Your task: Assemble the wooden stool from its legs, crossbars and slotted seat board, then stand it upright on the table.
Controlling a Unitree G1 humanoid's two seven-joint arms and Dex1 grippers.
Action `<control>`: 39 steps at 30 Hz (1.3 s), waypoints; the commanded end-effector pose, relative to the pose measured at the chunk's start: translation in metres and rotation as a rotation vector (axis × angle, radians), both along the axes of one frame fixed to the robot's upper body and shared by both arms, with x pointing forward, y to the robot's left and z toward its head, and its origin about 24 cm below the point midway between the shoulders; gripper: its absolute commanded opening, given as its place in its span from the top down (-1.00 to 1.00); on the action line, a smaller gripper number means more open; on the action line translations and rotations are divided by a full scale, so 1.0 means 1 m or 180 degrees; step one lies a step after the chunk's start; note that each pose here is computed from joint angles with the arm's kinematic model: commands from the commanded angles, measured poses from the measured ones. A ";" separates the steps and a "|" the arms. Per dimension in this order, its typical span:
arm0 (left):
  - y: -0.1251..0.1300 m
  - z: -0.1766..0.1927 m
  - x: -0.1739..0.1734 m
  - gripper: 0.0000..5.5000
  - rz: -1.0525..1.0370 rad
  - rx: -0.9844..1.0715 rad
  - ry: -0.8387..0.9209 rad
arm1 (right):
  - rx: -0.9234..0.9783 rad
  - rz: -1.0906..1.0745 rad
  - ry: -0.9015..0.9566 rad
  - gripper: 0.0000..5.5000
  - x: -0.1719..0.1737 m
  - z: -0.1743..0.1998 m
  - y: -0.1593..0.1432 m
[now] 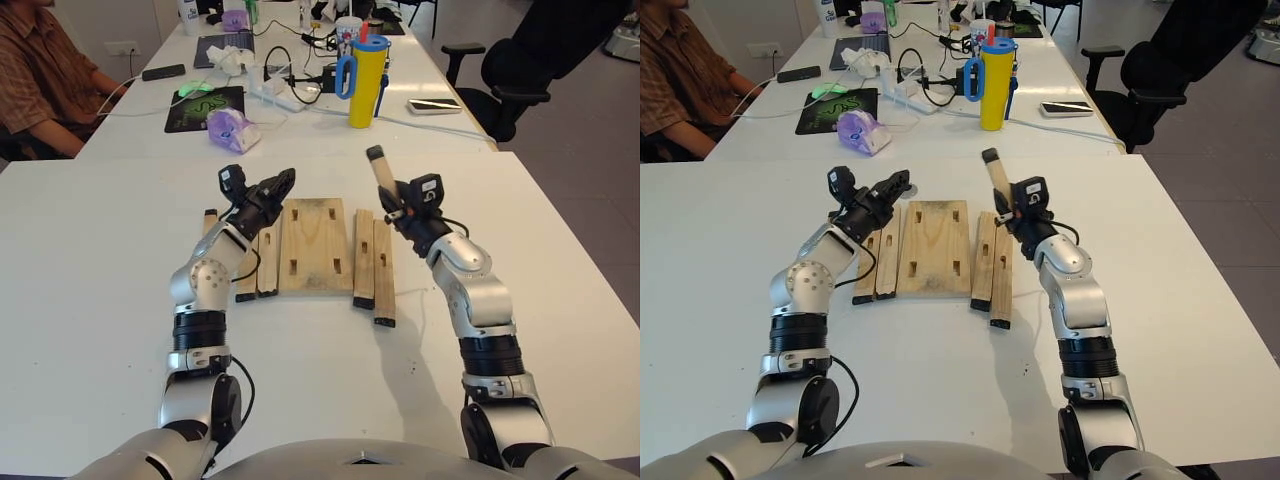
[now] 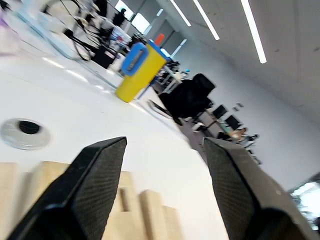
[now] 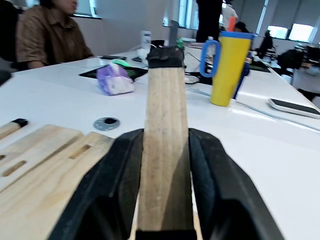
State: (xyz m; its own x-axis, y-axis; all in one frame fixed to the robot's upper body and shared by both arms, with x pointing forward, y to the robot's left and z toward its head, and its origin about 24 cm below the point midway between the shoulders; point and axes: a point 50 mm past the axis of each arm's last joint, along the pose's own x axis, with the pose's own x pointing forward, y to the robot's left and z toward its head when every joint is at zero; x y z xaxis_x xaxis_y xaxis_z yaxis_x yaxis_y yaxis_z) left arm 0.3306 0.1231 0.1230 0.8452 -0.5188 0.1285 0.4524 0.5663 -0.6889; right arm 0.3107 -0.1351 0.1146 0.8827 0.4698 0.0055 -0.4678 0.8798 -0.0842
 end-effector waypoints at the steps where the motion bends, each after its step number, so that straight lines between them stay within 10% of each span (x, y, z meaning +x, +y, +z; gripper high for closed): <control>1: -0.013 0.023 -0.004 -0.03 -0.0452 -0.0144 -0.0212 | 0.0203 0.0465 -0.0116 0.53 -0.008 0.004 0.010; 21: -0.018 0.035 -0.009 -0.03 -0.0972 -0.0807 0.0030 | 0.0241 0.0858 -0.0546 0.53 -0.031 0.010 0.027; 39: -0.018 0.033 -0.011 0.82 -0.1089 -0.0640 0.0013 | 0.0280 0.0863 -0.0576 0.53 -0.033 0.012 0.026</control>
